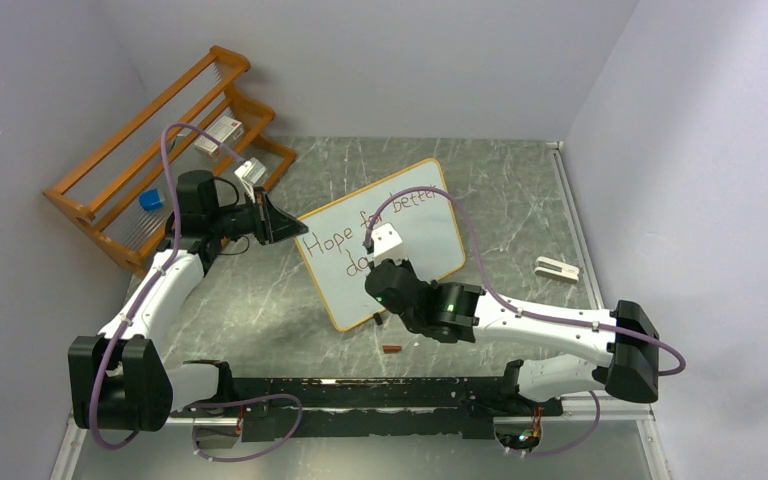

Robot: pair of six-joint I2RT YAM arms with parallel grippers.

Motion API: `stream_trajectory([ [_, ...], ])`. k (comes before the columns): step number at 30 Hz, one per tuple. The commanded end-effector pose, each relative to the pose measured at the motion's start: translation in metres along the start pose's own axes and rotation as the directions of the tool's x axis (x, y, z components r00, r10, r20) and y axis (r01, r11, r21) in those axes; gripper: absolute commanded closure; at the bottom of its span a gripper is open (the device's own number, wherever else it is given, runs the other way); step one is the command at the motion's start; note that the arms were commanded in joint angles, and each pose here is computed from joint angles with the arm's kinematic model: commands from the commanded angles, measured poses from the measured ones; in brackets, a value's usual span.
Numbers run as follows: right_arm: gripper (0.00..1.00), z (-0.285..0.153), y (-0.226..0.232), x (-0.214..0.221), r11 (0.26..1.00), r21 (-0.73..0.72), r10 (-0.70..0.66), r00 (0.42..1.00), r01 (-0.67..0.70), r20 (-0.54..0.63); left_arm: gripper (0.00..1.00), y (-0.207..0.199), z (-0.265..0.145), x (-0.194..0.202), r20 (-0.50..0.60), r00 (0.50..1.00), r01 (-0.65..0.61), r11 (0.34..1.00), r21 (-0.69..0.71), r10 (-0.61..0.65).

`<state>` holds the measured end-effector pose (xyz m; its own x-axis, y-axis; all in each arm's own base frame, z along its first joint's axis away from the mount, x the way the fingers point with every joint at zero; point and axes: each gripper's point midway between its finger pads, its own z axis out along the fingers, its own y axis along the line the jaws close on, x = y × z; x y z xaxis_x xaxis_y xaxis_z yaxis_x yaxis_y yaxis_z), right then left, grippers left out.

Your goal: Write a sentence on the whiteboard

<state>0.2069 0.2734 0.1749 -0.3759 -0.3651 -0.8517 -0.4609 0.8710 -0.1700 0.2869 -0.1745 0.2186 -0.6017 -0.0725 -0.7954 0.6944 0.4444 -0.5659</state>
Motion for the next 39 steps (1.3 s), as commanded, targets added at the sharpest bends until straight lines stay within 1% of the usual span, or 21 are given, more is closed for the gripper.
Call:
stream_trajectory([
  [1,1.00,0.002,-0.004,-0.013,0.999,0.010,0.030,0.999,-0.031,0.041,0.95,0.024,0.005,0.034,-0.079,0.995,0.058,0.994,-0.092,-0.065],
  [11,1.00,0.010,0.000,-0.019,1.000,-0.003,0.029,0.998,-0.029,0.049,0.95,0.024,0.005,0.034,-0.080,0.994,0.060,0.994,-0.092,-0.068],
  [29,1.00,0.011,-0.010,0.012,1.000,0.028,0.011,0.999,-0.009,-0.045,0.95,0.024,0.005,0.033,-0.079,0.995,0.059,0.994,-0.093,-0.066],
  [39,1.00,0.008,-0.016,0.013,0.999,0.045,0.014,0.999,-0.012,-0.046,0.95,0.025,0.005,0.034,-0.080,0.994,0.061,0.994,-0.094,-0.068],
])
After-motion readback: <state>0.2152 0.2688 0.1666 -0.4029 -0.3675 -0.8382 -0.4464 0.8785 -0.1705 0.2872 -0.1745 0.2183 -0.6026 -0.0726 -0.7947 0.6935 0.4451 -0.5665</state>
